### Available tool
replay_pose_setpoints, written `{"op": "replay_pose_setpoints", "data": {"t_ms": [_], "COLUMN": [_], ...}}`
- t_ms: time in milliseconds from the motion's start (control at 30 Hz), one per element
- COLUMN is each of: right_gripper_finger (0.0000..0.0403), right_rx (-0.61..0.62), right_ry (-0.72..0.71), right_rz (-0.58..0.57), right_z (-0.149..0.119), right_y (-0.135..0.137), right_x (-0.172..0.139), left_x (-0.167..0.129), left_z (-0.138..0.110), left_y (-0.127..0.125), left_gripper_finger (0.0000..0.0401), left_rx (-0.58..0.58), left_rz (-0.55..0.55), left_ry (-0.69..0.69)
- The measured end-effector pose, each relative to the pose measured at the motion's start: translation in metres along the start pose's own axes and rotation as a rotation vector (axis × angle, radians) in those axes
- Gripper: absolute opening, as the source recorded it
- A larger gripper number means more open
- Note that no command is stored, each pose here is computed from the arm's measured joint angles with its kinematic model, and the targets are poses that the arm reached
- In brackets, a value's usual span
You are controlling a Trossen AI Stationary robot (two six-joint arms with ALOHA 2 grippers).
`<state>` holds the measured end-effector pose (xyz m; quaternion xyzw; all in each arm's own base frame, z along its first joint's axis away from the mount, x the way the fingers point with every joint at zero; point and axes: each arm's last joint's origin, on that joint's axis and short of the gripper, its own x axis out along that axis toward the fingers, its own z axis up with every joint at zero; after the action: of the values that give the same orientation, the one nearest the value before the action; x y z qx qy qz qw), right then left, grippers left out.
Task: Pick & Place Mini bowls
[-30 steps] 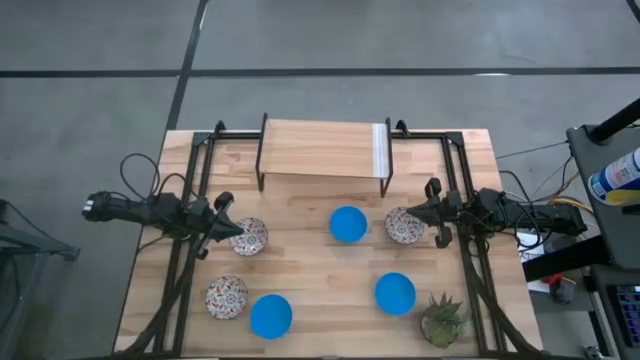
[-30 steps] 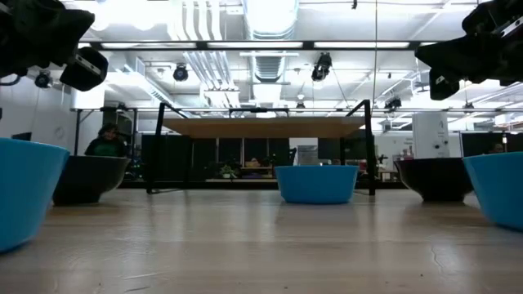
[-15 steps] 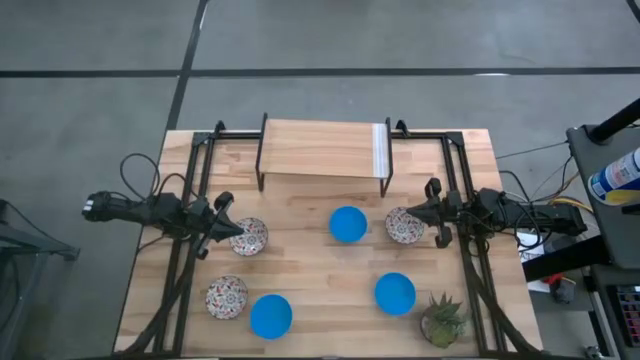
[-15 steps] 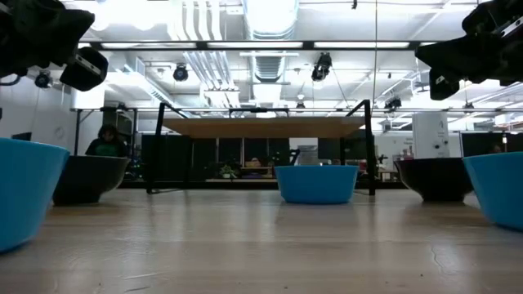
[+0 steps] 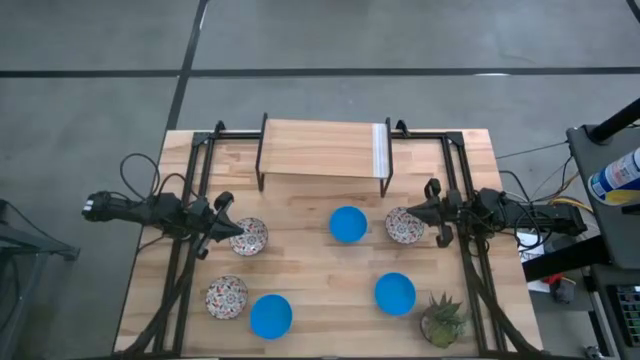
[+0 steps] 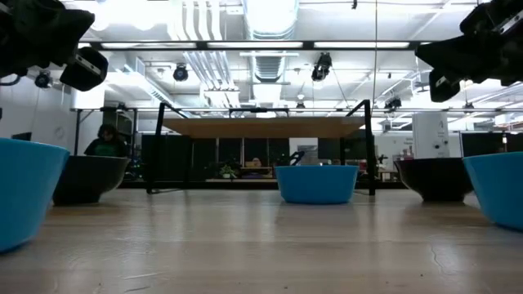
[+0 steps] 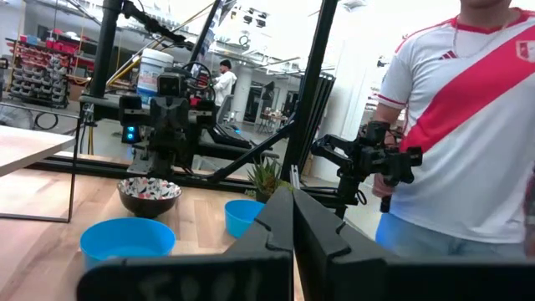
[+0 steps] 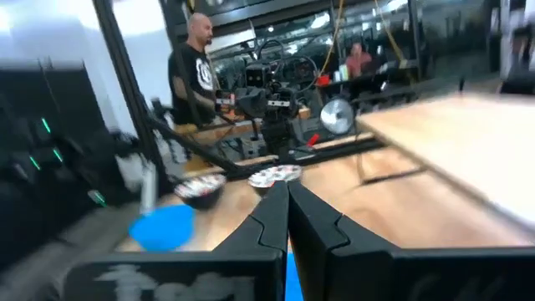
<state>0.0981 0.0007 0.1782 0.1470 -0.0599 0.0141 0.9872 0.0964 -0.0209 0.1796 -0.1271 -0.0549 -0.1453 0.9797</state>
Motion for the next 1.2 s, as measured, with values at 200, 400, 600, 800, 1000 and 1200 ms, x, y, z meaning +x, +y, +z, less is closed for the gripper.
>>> {"op": "replay_pose_setpoints", "data": {"t_ms": [200,400,600,800,1000,1200], "right_gripper_finger": [0.0008,0.0008,0.0008,0.0008,0.0008,0.0008], "right_rx": [0.298,0.739,0.972,1.188,1.251,1.217], "right_ry": [-0.042,-0.128,-0.150,-0.146,0.004,0.320], "right_rz": [-0.084,-0.261,-0.284,-0.205,-0.345,-0.678], "right_z": [0.001,-0.003,-0.006,-0.003,0.015,0.038], "right_y": [-0.003,-0.009,-0.011,-0.007,0.000,0.009], "right_x": [0.000,-0.001,-0.001,0.000,0.002,-0.005], "left_x": [0.000,0.000,0.000,0.000,0.000,0.000], "left_z": [0.000,0.000,0.000,0.000,0.000,0.000], "left_y": [0.000,0.000,0.000,0.000,0.000,0.000], "left_gripper_finger": [0.0000,0.0000,0.0000,0.0000,0.0000,0.0000], "left_rx": [0.000,0.000,0.000,0.000,0.000,0.000], "left_rz": [0.000,0.000,-0.001,0.000,0.000,0.000], "left_ry": [0.000,0.000,-0.001,-0.001,0.000,0.000]}}
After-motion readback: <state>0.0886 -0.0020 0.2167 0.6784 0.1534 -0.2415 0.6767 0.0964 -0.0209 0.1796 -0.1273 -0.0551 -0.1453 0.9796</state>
